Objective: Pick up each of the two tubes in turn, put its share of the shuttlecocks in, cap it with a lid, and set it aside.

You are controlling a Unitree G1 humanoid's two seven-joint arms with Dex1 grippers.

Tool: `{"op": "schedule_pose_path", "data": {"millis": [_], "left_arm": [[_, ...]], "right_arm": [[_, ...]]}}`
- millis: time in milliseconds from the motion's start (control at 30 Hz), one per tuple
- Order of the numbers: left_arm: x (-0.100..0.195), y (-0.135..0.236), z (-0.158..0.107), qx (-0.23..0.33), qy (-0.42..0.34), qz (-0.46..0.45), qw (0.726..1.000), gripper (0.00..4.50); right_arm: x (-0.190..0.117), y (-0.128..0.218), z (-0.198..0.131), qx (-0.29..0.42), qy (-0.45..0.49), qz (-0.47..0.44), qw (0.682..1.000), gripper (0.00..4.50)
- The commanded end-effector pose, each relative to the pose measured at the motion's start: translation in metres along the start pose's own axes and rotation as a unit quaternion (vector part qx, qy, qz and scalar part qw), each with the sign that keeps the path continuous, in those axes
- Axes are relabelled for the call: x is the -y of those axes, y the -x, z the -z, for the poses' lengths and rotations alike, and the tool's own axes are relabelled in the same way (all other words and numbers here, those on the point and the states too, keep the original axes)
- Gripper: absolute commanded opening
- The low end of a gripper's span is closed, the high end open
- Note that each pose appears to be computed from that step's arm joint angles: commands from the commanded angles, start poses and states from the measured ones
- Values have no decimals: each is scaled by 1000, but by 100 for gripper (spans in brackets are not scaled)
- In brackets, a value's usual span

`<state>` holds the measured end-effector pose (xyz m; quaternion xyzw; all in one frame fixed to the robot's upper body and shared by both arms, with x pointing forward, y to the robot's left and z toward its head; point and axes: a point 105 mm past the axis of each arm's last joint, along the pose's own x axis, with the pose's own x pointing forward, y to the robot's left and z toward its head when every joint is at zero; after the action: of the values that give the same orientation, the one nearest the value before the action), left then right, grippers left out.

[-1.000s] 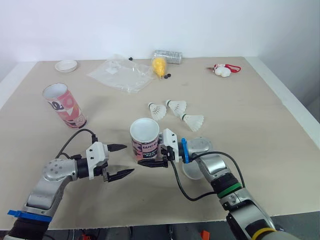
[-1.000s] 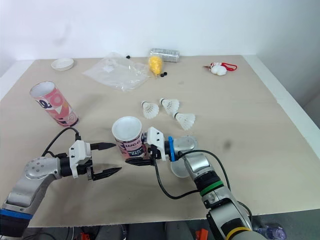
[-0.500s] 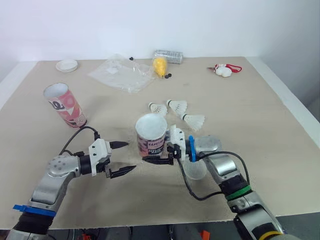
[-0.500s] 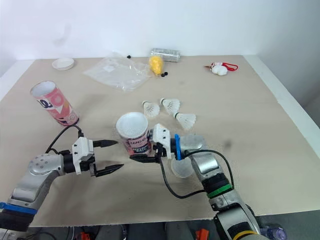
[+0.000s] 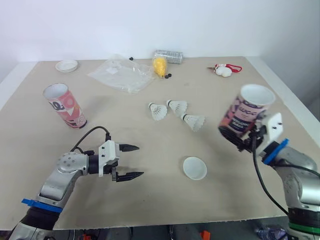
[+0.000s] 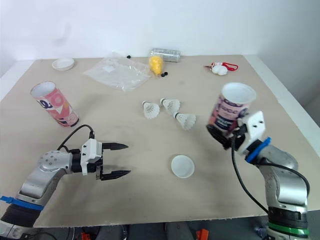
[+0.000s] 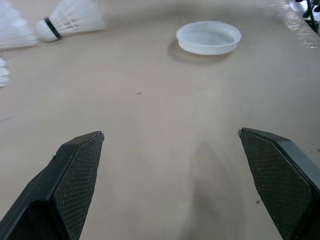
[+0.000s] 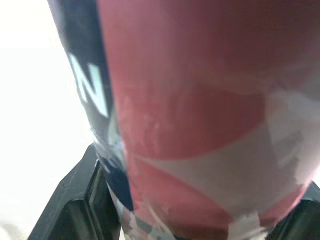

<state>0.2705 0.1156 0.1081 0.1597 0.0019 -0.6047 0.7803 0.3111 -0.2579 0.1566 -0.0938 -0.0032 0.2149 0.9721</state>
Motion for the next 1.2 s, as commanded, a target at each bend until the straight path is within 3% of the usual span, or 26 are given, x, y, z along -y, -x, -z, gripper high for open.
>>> {"op": "schedule_pose_path", "data": {"millis": [33, 333, 567, 800, 833, 900, 1200], "left_arm": [[-1, -8, -13, 19, -17, 6, 1000, 450], [-3, -12, -14, 22, -17, 7, 1000, 450], [-6, -13, -14, 20, -19, 6, 1000, 450], [-6, -13, -14, 18, -22, 6, 1000, 450], [-6, -13, -14, 18, -22, 6, 1000, 450], [-7, -13, -14, 17, -22, 5, 1000, 450], [-6, -14, -13, 18, -19, 3, 1000, 450]], "right_arm": [[15, 10, 4, 2, 22, 38, 999, 336], [28, 14, 34, -14, -14, 66, 998, 336], [27, 6, 40, 3, -77, 74, 994, 336], [18, 4, 56, -16, -80, 62, 995, 336], [18, 4, 57, -19, -75, 60, 995, 398], [16, 4, 59, -26, -69, 50, 996, 447], [15, 24, 66, -47, -66, 37, 996, 447]]}}
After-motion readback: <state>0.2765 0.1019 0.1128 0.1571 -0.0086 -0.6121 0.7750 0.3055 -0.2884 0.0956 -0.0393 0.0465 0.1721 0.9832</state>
